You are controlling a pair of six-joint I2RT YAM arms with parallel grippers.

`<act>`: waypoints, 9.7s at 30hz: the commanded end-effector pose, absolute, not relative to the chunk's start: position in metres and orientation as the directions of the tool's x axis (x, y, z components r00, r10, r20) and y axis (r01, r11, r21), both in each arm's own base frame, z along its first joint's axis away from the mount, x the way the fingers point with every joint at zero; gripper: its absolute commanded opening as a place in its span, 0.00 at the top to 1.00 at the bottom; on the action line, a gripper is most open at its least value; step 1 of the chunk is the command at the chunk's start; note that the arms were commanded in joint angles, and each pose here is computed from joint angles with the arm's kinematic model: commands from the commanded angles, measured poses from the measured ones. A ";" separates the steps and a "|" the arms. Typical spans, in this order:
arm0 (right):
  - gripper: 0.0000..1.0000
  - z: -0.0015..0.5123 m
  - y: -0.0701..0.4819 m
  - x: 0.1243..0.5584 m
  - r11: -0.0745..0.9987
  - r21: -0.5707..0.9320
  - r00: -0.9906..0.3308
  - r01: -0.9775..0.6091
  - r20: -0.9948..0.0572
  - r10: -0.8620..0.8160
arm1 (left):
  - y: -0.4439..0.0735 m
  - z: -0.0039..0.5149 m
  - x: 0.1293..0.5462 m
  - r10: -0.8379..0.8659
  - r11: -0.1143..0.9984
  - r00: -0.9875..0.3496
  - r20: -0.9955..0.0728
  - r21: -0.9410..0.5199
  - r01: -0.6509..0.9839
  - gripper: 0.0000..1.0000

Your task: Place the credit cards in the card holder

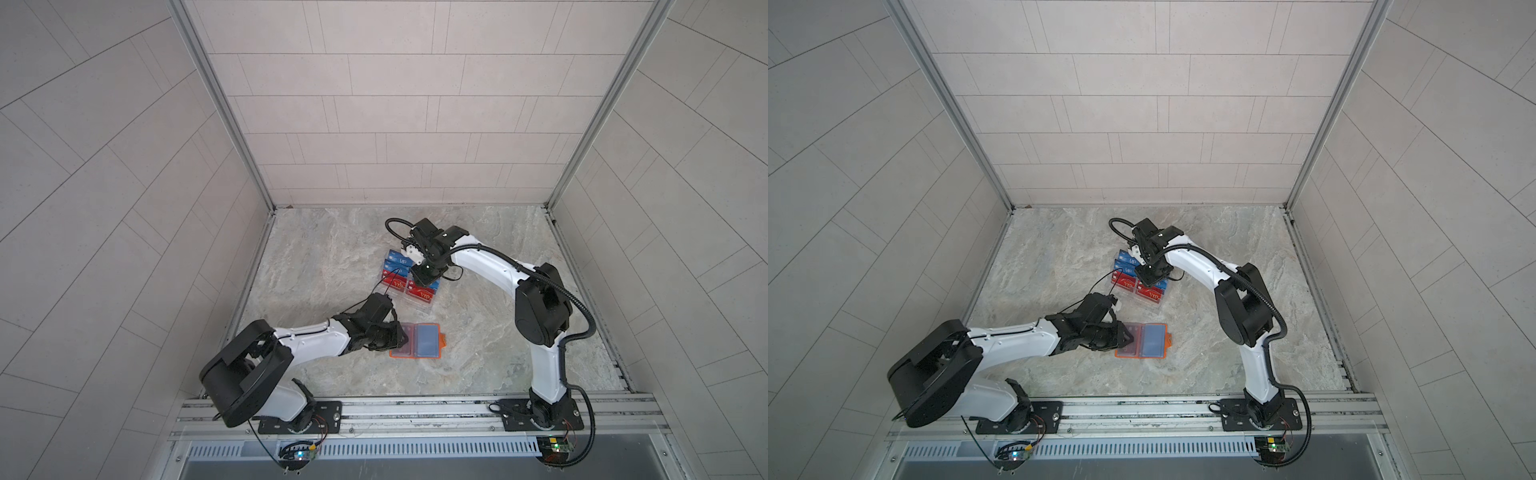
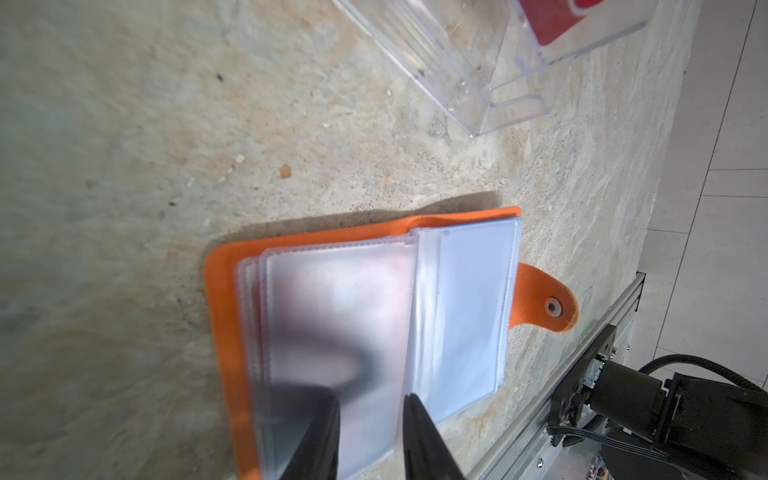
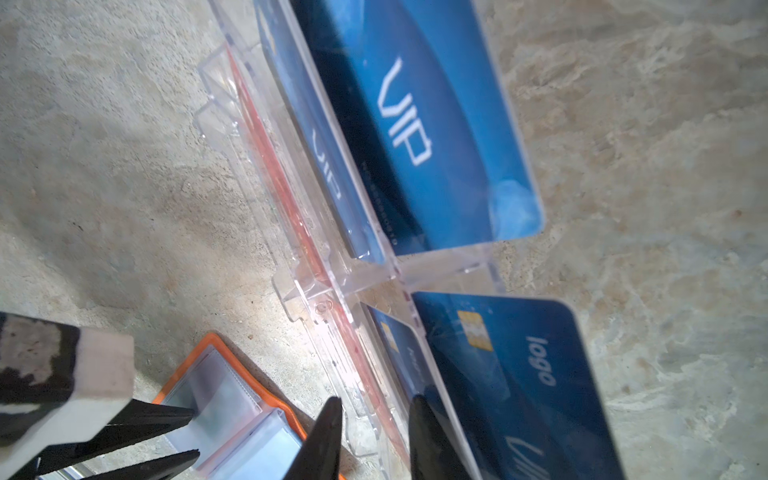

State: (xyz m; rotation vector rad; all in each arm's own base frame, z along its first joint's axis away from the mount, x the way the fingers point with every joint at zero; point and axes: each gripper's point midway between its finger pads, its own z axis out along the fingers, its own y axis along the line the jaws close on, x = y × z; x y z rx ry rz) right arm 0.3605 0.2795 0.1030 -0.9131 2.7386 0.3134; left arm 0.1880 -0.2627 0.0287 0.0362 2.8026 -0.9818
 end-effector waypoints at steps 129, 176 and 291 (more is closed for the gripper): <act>1.00 0.050 0.278 0.192 0.707 0.700 -0.988 -0.106 0.005 -0.154 | -0.247 0.013 0.177 -0.097 0.791 -0.985 -0.141 -0.611 0.010 0.73; 1.00 0.012 0.276 0.223 0.737 0.675 -0.997 0.033 -0.028 0.071 | -0.244 0.011 0.171 -0.077 0.803 -0.989 -0.127 -0.596 0.014 0.74; 0.49 0.032 0.338 0.199 0.837 0.447 -0.948 -0.315 -0.100 -0.303 | -0.223 0.010 0.181 -0.110 0.848 -0.985 -0.133 -0.529 -0.023 0.66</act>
